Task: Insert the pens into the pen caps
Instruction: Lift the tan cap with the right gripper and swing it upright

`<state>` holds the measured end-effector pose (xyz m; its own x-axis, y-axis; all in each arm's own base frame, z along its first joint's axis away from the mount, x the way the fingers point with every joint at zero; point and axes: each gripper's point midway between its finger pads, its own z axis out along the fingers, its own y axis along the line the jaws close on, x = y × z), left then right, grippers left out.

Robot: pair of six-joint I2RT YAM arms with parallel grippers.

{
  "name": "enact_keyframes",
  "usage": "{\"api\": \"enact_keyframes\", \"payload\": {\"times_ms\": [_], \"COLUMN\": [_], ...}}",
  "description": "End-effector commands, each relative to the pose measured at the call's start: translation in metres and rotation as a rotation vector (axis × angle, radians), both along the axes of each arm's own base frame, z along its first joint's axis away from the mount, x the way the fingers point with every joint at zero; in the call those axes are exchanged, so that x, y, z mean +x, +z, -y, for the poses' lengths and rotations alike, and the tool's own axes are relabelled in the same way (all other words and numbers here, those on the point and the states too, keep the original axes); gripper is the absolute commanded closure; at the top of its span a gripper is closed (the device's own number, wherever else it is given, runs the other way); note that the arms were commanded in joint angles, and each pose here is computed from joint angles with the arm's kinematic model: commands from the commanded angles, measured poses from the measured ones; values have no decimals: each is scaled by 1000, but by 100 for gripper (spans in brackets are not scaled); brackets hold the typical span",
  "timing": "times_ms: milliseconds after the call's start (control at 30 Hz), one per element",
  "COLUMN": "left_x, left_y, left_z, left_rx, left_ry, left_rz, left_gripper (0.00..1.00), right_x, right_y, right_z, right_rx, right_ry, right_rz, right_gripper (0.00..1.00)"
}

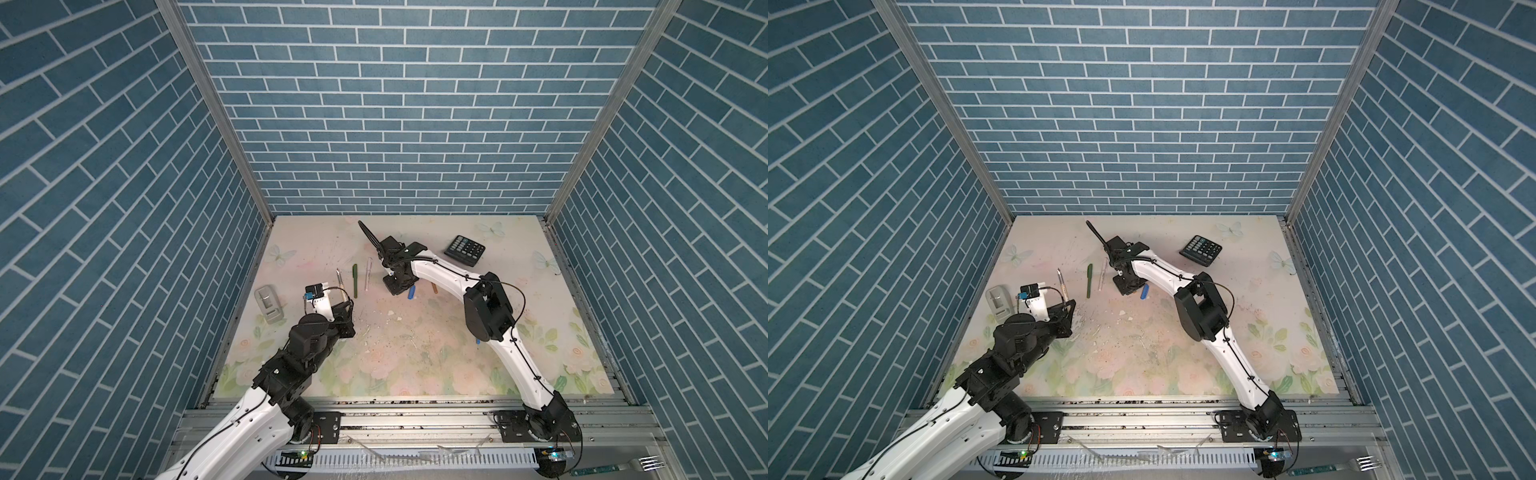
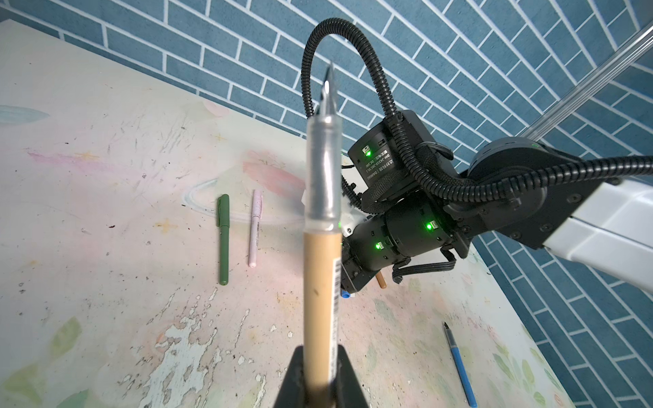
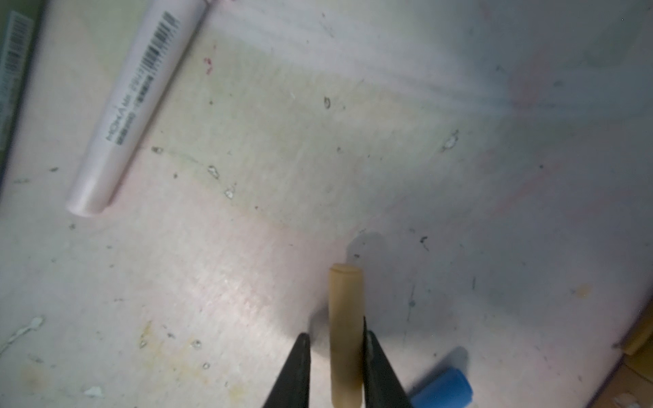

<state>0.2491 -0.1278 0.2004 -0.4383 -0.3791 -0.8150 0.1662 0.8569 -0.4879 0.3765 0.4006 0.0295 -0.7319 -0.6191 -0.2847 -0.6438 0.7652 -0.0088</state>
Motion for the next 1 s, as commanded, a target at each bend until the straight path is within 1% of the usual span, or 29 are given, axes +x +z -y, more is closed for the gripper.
{"api": "enact_keyframes", "payload": {"times_ms": [0, 167, 367, 467, 567, 667, 733, 833, 933, 967], "left_x": [1, 0, -1, -2, -1, -1, -1, 0, 0, 0], "left_y": [4, 3, 4, 4, 4, 6, 7, 11, 20, 23], "left_z": [0, 0, 1, 1, 2, 5, 7, 9, 13, 15], "left_rx": [-12, -8, -8, -7, -9, -11, -4, 1, 2, 2], "left_ry": [-2, -2, -13, -16, -20, -34, -45, -58, -86, -97], "left_rz": [12, 10, 10, 13, 15, 20, 24, 38, 66, 79], "left_gripper": [100, 100, 100, 100, 100, 100, 100, 100, 100, 100], "right_x": [-2, 0, 1, 3, 2, 4, 4, 9, 13, 12], "right_y": [-5, -8, -16, -15, -9, 6, 20, 50, 89, 108], "right_z": [3, 3, 10, 12, 8, 0, -7, -12, -16, -16], "right_rx": [-41, -47, -66, -43, 19, 98, 181, 306, 494, 573], "right_ry": [43, 35, 13, -9, -27, -49, -64, -94, -133, -140], "right_rz": [-3, -3, -25, -45, -79, -89, -104, -94, -80, -69], "right_gripper": [74, 76, 80, 82, 83, 84, 85, 86, 87, 87]}}
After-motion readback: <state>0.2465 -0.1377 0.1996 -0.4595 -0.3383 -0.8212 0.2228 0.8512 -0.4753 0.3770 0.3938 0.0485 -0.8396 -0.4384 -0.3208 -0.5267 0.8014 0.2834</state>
